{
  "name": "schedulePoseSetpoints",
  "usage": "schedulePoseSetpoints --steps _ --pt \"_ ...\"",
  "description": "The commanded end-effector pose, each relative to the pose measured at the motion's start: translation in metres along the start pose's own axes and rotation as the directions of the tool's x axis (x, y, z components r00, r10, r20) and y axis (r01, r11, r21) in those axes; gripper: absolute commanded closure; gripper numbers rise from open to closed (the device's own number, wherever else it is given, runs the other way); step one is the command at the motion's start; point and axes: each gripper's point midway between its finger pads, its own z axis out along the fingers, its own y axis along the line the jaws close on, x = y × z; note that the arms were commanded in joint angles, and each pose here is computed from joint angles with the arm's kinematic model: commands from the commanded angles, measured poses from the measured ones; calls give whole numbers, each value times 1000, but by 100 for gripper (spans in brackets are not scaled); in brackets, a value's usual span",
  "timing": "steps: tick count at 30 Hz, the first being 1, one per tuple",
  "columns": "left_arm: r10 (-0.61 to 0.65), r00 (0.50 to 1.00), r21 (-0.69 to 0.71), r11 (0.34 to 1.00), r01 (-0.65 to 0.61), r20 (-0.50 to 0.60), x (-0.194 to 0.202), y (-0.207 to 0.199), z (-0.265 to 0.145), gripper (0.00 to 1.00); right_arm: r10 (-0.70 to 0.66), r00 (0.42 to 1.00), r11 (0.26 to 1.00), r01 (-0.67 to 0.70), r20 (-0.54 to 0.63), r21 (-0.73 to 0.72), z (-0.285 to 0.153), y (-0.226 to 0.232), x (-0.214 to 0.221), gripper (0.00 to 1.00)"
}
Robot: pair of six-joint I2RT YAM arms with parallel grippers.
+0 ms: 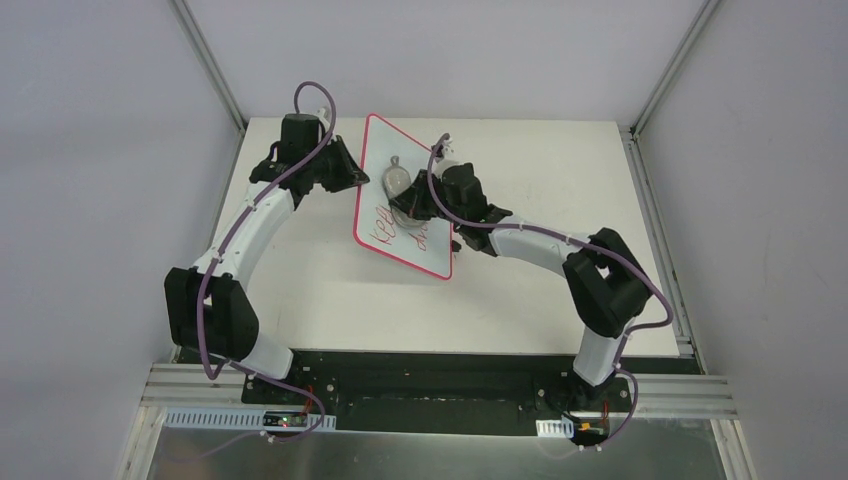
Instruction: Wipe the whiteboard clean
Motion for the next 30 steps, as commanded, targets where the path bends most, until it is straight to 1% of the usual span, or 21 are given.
schedulePoseSetpoints --steps 1,2,4,7,11,15,17,19,21,24,30 --pt "-86 987 107 989 101 -138 44 -28 22 100 99 982 966 -55 -163 254 -24 -60 75 100" --pt "-95 985 101 989 110 -144 46 -27 24 100 102 981 960 -53 -165 275 -27 -63 76 100" --pt "-107 983 94 988 122 -151 47 -26 25 100 107 979 962 -57 -175 268 -28 -59 77 100" --pt "-120 981 83 988 134 -150 48 -24 25 100 82 976 967 -29 -203 251 -20 -41 80 100" --pt "-129 980 60 988 139 -153 49 -20 27 100 10 973 984 32 -229 178 2 17 80 100" --pt "-149 976 56 986 159 -158 50 -20 26 100 -40 981 998 47 -192 32 7 87 66 100" --pt "-153 977 57 985 163 -150 49 -21 24 100 -42 984 999 40 -175 -13 5 104 60 100" --pt "-156 977 55 985 165 -146 49 -21 23 100 -33 985 999 33 -168 1 6 100 60 100" --pt "-154 977 56 985 164 -149 48 -22 23 100 -39 985 998 48 -166 47 7 83 67 100" --pt "-148 978 59 986 158 -146 47 -23 20 100 -5 983 990 31 -182 136 4 43 84 100" --pt "-131 981 25 990 136 -145 46 -17 22 100 95 980 967 -50 -173 249 -14 -31 104 100"
